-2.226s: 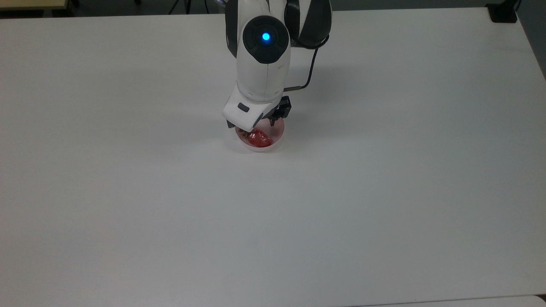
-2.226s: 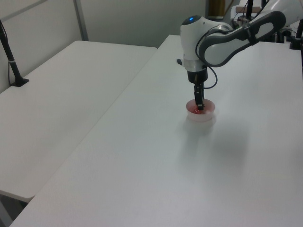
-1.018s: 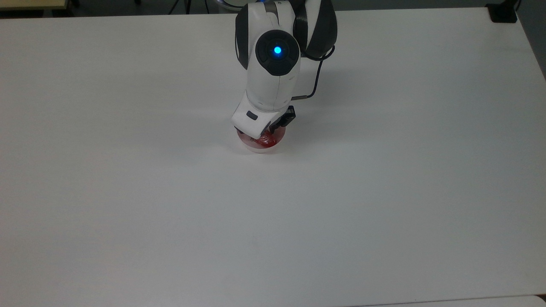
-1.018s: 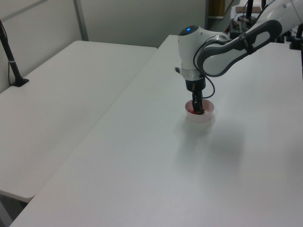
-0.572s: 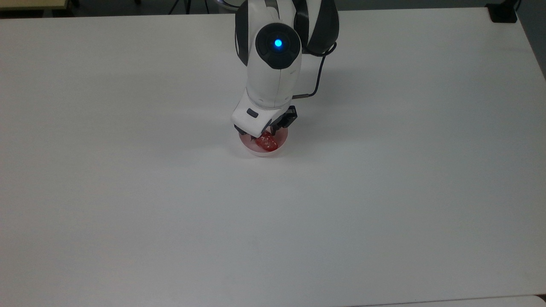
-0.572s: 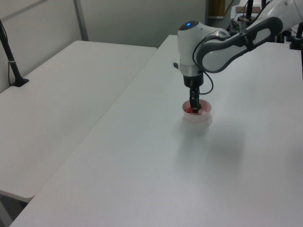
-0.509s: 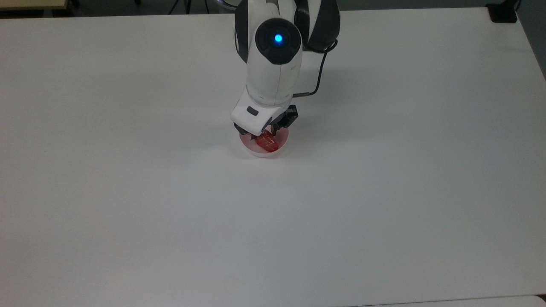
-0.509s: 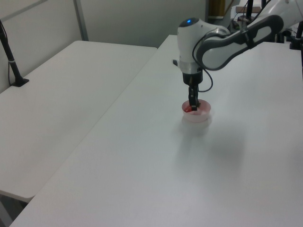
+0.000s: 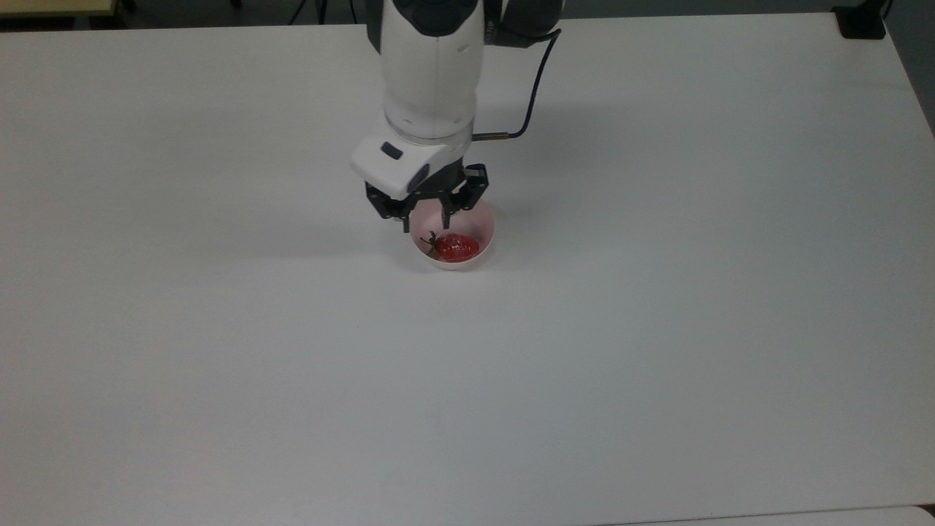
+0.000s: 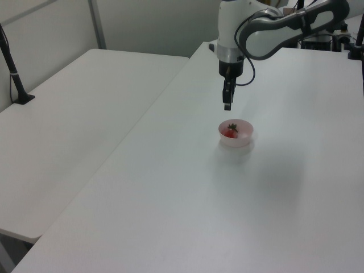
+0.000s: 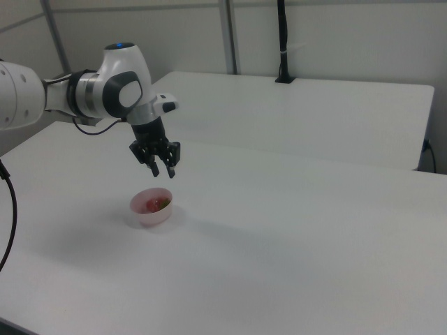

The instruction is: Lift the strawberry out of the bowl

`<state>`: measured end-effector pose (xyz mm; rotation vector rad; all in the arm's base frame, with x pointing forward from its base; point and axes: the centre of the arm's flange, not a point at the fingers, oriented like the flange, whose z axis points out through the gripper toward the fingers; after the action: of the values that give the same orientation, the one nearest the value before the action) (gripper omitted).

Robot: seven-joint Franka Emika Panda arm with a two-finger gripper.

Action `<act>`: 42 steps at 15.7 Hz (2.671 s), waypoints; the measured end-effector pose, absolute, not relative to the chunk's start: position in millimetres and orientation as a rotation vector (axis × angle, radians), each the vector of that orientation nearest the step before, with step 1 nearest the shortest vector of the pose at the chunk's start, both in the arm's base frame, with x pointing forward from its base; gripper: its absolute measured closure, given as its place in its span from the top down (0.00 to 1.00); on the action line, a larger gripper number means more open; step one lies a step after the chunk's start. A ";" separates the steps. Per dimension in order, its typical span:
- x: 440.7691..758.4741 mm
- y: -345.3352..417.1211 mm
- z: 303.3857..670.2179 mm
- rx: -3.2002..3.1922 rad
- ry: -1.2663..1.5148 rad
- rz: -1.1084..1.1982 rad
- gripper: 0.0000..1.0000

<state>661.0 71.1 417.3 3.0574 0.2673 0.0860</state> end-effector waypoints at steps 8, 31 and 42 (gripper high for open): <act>658.8 71.5 406.4 3.091 0.240 0.049 0.51; 650.4 113.0 312.9 3.098 -0.071 -0.023 0.77; 653.7 109.4 323.7 3.102 -0.081 0.008 0.44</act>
<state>653.7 109.4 323.7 3.1024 -0.0808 0.0077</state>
